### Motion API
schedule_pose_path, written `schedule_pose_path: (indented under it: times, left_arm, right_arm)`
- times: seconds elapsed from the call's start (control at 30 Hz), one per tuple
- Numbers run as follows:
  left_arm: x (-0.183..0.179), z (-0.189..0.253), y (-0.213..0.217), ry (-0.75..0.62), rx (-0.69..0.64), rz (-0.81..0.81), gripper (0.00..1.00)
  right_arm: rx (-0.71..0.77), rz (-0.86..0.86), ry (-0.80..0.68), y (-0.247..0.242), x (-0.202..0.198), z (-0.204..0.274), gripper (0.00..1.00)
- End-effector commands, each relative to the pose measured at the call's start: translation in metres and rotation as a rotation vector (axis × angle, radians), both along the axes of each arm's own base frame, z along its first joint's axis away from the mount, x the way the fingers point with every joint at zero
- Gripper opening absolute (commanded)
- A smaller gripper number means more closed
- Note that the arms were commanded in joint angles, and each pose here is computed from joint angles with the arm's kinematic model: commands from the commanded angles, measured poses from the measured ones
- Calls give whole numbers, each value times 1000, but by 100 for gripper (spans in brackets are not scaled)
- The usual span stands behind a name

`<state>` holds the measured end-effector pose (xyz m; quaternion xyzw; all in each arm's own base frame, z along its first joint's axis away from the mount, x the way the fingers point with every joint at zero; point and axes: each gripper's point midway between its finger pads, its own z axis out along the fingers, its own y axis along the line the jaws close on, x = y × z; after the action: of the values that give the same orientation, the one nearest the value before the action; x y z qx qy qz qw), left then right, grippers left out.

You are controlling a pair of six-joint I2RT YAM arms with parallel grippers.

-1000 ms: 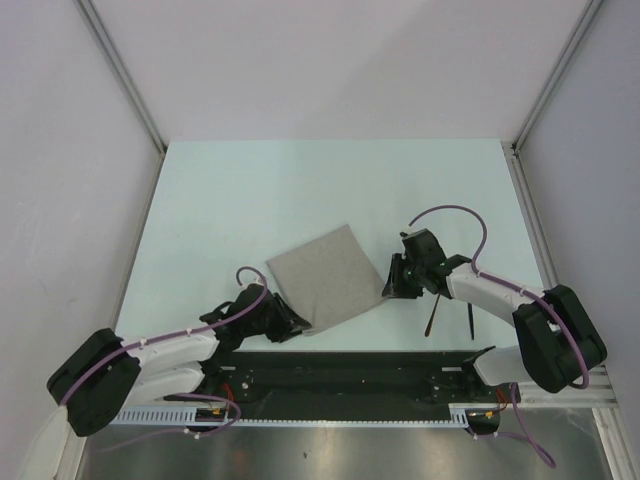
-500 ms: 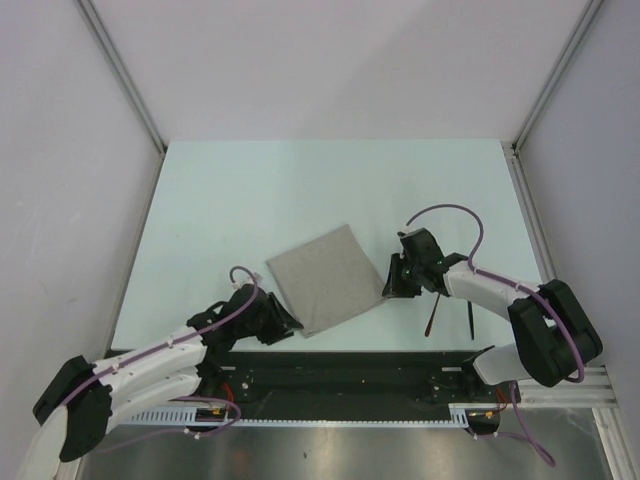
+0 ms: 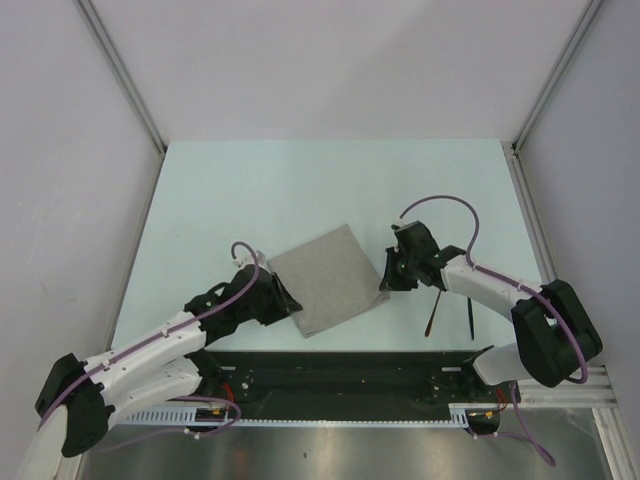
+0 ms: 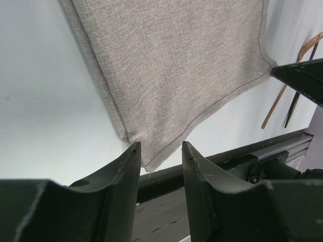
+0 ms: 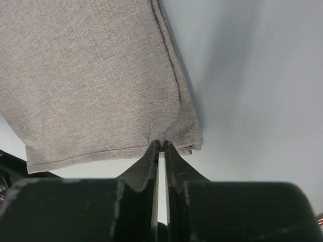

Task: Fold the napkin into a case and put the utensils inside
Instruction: Pick up the top corner of the square-folded napkin from the center of the board, then fold the top corner of the square-folded napkin at the center of the board.

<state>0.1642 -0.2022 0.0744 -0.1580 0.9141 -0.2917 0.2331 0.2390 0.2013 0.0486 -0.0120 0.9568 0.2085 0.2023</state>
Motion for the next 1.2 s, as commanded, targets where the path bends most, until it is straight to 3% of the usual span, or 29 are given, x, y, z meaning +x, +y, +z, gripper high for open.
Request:
schedule_pose_path:
  times: [0.0,0.17,0.3,0.57,0.73,1.17]
  left_arm:
    - [12,16,1,-50,19,-10,43]
    - [40,22,26,-81,24,56,39]
    - [61,24,50,-87,-5,121,32]
    - [88,26,71,-94,5,168,27]
    - [92,26,76,-97,-6,185,27]
    - [85,18,79,-83,-13,188,27]
  right_arm:
    - [24,58,-57,16,12,17,2]
    - [135,196,-138,81,31,46,0]
    - [193,296,-109,140,46,37,0]
    - [362,415,-95,233,62,43,0]
    - [419,448,-104,260,69,48,0]
    - [441,437,-68,277,79,31,2]
